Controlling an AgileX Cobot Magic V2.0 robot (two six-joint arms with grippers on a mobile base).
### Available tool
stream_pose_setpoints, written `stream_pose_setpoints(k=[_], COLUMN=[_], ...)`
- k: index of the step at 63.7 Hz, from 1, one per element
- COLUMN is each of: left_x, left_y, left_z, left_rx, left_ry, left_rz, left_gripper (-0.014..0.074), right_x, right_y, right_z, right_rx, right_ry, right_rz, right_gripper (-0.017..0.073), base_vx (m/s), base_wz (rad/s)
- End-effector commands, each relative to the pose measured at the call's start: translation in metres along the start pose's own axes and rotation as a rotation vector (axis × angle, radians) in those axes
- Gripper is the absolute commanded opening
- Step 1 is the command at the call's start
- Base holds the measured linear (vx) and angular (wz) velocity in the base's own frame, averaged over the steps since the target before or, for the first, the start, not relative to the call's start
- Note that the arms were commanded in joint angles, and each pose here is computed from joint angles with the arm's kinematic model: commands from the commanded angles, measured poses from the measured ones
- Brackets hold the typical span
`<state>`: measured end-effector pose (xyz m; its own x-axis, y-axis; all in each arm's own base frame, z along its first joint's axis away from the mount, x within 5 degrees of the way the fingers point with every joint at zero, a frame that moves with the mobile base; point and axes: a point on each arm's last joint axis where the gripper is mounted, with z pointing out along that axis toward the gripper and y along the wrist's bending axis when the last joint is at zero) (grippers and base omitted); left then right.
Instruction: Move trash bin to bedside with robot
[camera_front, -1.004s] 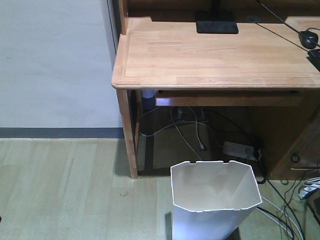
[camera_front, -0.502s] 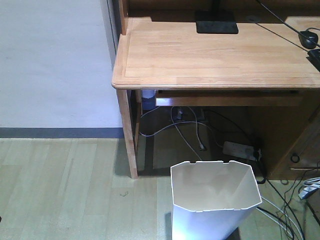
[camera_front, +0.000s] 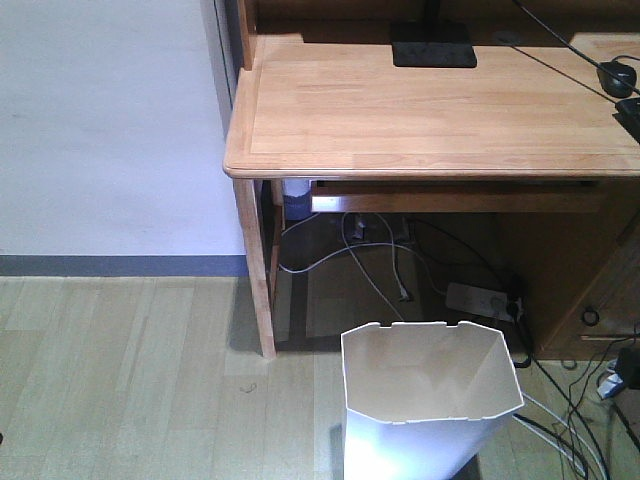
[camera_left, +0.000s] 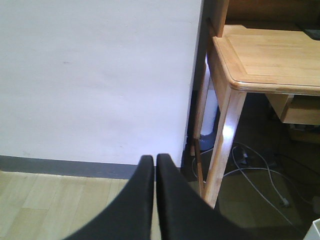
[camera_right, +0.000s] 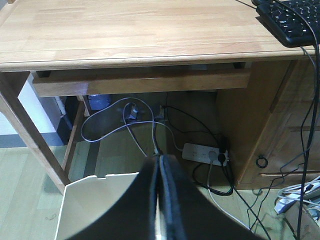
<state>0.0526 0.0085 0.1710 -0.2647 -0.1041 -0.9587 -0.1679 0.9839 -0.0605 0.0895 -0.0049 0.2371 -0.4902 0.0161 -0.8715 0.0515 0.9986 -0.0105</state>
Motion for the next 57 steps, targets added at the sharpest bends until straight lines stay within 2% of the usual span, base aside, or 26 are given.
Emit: stream_pose_setpoints(k=[1,9,18,25,41,49,57], left_x=[-0.0054,-0.0054,-0.0054,-0.0054,-0.0054,-0.0054,-0.0054], left_y=[-0.0008,-0.0008,-0.0008,-0.0008,-0.0008,-0.0008,-0.0008], left_z=[-0.0008,-0.0008,-0.0008,-0.0008,-0.0008,-0.0008,-0.0008], left_rx=[0.011,0.011,0.011,0.011,0.011,0.011,0.011], left_ry=[-0.076,-0.076,-0.076,-0.076,-0.076,-0.076,-0.076], left_rz=[-0.006,-0.006,-0.006,-0.006,-0.006,-0.006,-0.006], left_gripper=[-0.0006,-0.0006,-0.0006,-0.0006,-0.0006,-0.0006,-0.0006], right_x=[-0.017,-0.0163,-0.0163,-0.0163,-0.0153,-0.0154,-0.0203], right_y=[-0.0003,-0.0003,-0.0003,-0.0003,-0.0002,-0.0002,0.0017], right_z=[-0.0032,-0.0032,-0.0032,-0.0032,-0.0031,-0.0031,-0.0062], right_rx=[0.003,0.004,0.004,0.003,0.002,0.002,-0.023], right_ry=[-0.097,-0.089,-0.089,-0.089,-0.079,-0.08,-0.089], right_rz=[-0.016,-0.016,-0.016,-0.014,-0.008,-0.008,0.074], right_gripper=[0.0001,0.0029,0.0112,0.0213,0.0513,0.0584,0.0586], base_vx=[0.0,0.0,0.0,0.0,0.0,0.0,0.0], base_wz=[0.0,0.0,0.0,0.0,0.0,0.0,0.0])
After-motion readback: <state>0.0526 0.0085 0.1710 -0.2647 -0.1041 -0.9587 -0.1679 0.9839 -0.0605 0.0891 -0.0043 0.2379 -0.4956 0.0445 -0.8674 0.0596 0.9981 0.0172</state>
